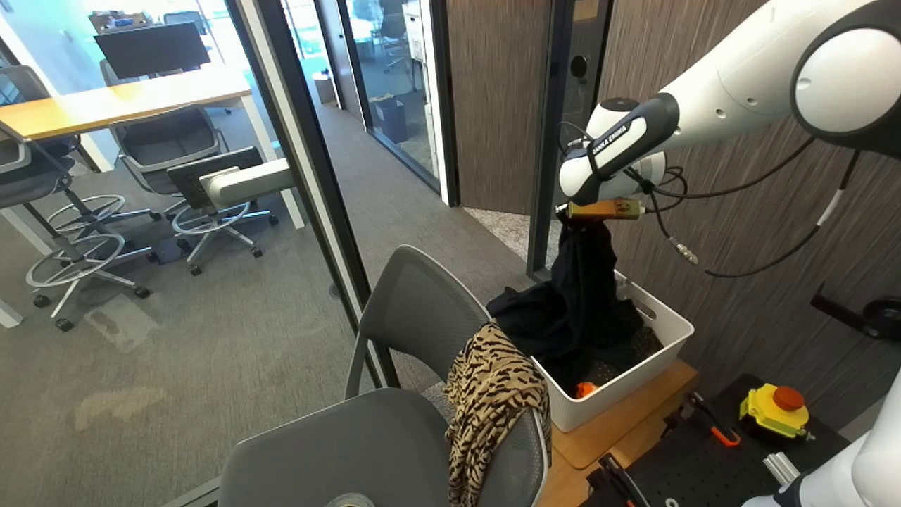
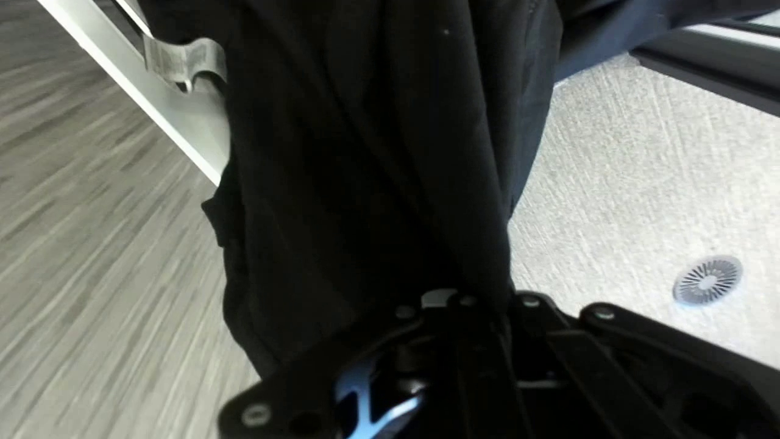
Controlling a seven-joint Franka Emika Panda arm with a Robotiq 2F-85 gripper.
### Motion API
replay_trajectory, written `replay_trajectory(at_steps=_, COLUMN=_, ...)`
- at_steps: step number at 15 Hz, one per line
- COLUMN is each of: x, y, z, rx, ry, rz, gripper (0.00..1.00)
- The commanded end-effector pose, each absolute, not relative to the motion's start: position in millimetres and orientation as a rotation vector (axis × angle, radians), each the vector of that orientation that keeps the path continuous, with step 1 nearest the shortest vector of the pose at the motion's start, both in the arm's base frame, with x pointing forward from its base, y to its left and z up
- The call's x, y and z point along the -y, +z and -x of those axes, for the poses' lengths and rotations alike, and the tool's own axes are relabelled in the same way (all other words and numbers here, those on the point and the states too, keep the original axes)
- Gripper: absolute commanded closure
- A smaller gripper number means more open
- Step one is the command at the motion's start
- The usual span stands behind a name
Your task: Remove the black shirt from the bin and hang it on the back of the chair
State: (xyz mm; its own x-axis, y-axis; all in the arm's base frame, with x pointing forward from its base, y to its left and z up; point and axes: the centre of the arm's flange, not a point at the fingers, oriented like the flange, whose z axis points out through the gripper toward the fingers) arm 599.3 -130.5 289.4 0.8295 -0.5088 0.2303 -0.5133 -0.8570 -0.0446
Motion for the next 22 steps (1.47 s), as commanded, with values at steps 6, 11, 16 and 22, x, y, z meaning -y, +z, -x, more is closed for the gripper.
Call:
replay_trajectory(at_steps=6, x=20.5, y=447.3, z=-681.1, rx=0.363, ry=0.688, rz=-3.018, gripper=0.99)
replay_trajectory(at_steps=11, x=-41.1, y=514.5, z=-697.7, rx=0.101, ry=0.838, rz=-3.049, gripper=0.99)
replay_trajectory(at_steps=16, x=-88.2, y=569.6, z=-691.1, rx=-0.168, ry=0.965, rz=-3.037, gripper=0.99)
replay_trajectory(at_steps=22, x=-137.8, y=625.9, z=-672.9, rx=-0.516, ry=1.037, rz=-3.013, gripper=0.99)
